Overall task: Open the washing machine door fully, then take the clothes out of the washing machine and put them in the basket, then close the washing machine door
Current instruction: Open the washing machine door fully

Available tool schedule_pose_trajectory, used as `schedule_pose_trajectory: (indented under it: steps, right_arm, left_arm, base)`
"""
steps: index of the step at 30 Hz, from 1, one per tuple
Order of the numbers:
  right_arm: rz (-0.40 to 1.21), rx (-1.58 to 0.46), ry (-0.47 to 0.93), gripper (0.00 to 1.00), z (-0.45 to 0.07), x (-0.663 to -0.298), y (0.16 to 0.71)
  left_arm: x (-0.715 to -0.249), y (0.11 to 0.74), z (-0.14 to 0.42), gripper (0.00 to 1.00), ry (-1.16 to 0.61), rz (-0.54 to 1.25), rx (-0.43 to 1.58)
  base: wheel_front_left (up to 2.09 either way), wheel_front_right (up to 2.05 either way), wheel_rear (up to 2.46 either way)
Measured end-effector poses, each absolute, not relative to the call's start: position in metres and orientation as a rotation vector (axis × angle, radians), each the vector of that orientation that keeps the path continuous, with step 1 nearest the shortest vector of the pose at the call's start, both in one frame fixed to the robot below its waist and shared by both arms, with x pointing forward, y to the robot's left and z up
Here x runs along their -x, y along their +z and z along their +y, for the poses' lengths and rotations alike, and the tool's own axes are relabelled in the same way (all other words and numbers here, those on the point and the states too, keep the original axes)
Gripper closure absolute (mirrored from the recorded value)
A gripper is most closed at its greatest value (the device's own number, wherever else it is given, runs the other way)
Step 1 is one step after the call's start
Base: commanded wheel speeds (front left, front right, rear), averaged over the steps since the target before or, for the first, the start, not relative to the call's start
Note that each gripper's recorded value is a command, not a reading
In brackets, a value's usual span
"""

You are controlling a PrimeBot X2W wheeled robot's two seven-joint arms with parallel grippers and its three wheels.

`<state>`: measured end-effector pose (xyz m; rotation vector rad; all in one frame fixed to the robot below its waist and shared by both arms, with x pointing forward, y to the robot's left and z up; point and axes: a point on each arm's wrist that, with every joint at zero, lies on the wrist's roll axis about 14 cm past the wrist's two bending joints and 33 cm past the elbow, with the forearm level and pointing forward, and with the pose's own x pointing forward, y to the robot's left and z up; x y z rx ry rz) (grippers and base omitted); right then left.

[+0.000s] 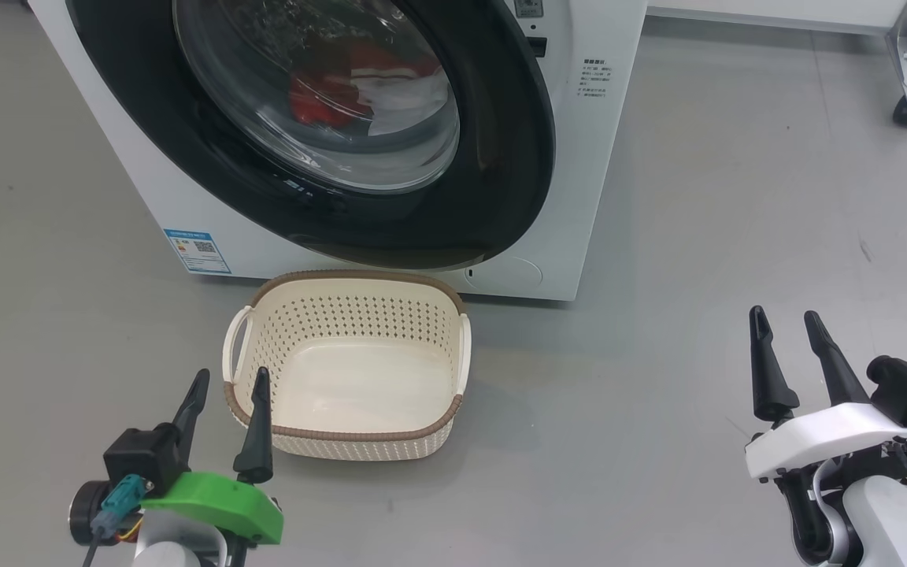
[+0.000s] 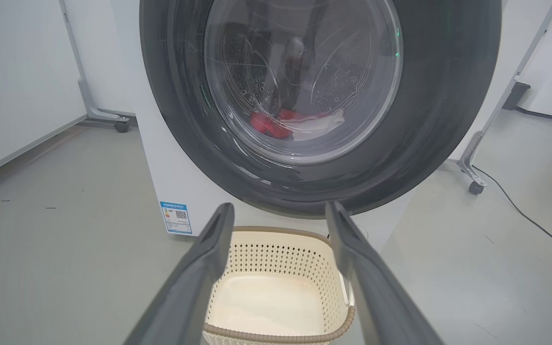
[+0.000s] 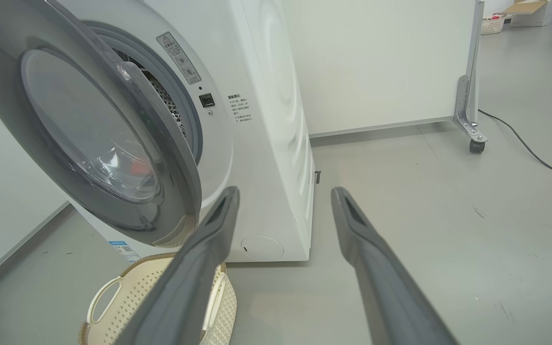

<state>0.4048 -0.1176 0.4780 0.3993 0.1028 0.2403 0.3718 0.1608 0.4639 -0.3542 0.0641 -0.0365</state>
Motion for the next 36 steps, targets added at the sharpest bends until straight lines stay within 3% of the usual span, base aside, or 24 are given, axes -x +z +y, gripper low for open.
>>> schedule_pose_trajectory:
  steps: [36]
  right_arm:
    - [0.076,-0.394,0.224,0.00,-0.1202,-0.3983,0.4836]
  left_arm:
    - [-0.3677,0.4593,0.1595,0.00,-0.039,0.077,0.349]
  base:
    - [0.00,0.00,0.00]
